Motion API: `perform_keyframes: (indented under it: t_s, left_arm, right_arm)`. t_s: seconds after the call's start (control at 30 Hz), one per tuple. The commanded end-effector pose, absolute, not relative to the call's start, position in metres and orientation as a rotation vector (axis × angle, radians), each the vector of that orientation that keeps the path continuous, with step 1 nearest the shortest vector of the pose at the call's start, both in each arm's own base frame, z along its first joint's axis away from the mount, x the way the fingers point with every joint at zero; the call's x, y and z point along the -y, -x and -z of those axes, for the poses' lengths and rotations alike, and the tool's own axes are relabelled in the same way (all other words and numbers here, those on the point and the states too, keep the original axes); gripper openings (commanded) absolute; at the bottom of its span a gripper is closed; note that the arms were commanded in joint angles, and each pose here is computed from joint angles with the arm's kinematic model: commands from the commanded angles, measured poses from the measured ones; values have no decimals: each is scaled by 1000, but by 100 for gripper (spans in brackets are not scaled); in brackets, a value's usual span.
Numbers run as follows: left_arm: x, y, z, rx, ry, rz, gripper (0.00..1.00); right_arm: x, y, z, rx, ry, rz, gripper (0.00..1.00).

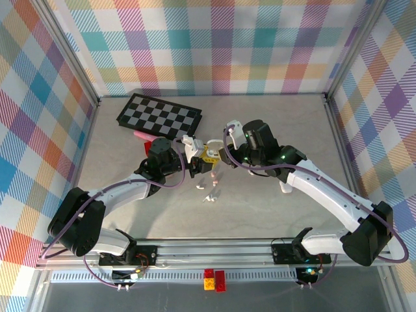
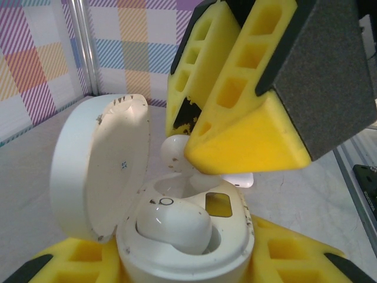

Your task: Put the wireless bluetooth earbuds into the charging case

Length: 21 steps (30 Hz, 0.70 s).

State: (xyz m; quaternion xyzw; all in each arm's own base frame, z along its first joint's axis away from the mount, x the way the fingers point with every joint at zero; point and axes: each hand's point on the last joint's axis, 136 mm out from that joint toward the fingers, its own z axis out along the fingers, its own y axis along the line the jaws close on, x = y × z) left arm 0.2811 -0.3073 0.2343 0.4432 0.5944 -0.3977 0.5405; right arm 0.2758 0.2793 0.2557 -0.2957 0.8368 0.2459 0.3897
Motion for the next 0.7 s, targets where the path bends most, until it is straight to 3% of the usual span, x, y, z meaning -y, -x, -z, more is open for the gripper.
perform_keyframes:
  t_s: [0.0,0.37,0.67]
  left_arm:
    - [309,-277,-266,-1314,-1045,943,31]
    - [308,-277,-265,-1316,-1040,944,31]
    - [308,-278,-263,-1326,-1029,947,31]
  right_arm:
    - [-288,-267,-249,-2136,816,-663,26]
    - [-286,-264,-259,-2115,790,-686,28]
    - [-279,-263,-275,-2065,718,-701,47]
